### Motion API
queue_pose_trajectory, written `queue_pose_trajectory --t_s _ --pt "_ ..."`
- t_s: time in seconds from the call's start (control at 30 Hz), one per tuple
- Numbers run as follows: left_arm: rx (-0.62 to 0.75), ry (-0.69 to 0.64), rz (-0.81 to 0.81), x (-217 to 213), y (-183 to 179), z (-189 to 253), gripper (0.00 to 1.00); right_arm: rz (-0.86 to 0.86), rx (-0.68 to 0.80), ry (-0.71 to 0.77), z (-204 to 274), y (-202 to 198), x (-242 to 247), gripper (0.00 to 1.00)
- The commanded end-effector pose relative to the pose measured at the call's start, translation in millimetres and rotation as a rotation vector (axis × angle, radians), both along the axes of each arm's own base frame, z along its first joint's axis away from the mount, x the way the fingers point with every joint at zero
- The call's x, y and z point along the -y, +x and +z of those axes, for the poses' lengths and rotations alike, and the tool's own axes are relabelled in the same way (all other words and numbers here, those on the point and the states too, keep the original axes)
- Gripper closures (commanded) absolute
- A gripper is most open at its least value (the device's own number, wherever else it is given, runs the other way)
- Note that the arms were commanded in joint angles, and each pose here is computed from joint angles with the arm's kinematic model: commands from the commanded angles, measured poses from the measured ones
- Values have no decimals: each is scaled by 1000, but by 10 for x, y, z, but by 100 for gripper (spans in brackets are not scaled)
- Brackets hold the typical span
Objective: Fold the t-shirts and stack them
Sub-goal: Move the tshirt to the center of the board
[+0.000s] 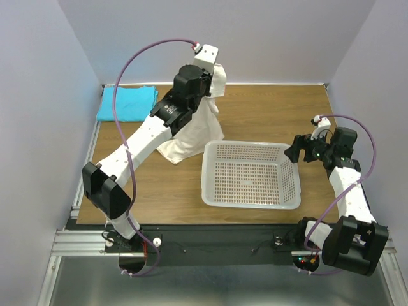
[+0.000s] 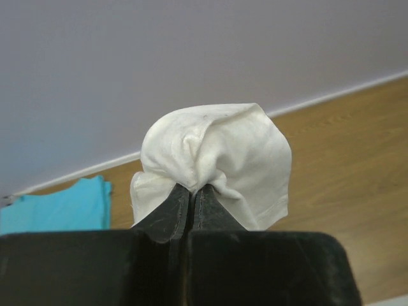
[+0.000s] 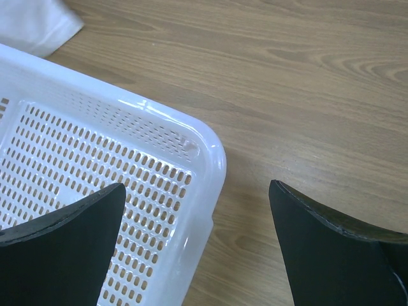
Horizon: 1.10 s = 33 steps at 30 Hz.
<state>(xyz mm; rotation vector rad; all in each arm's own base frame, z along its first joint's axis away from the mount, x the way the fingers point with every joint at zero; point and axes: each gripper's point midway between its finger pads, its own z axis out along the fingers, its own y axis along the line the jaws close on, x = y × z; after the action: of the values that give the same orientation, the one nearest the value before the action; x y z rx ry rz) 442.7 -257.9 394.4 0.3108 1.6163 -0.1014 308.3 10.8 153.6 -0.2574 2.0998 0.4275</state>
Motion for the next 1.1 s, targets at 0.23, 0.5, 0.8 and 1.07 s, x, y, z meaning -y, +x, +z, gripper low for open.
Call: queue_pose_trajectory --t_s 0.23,0.5,0.8,1.07 --pt "-1 -327 -377 546 -598 446 100 18 49 -29 85 43 28 0" --pt "-62 -253 -301 443 -500 7 93 225 145 -10 341 -74 -248 0" --pt "-60 -161 -83 -118 -515 -274 16 754 172 -160 390 -215 -763 0" --pt "-48 -188 34 -795 -1067 -490 16 1036 115 -330 89 254 -1030 1"
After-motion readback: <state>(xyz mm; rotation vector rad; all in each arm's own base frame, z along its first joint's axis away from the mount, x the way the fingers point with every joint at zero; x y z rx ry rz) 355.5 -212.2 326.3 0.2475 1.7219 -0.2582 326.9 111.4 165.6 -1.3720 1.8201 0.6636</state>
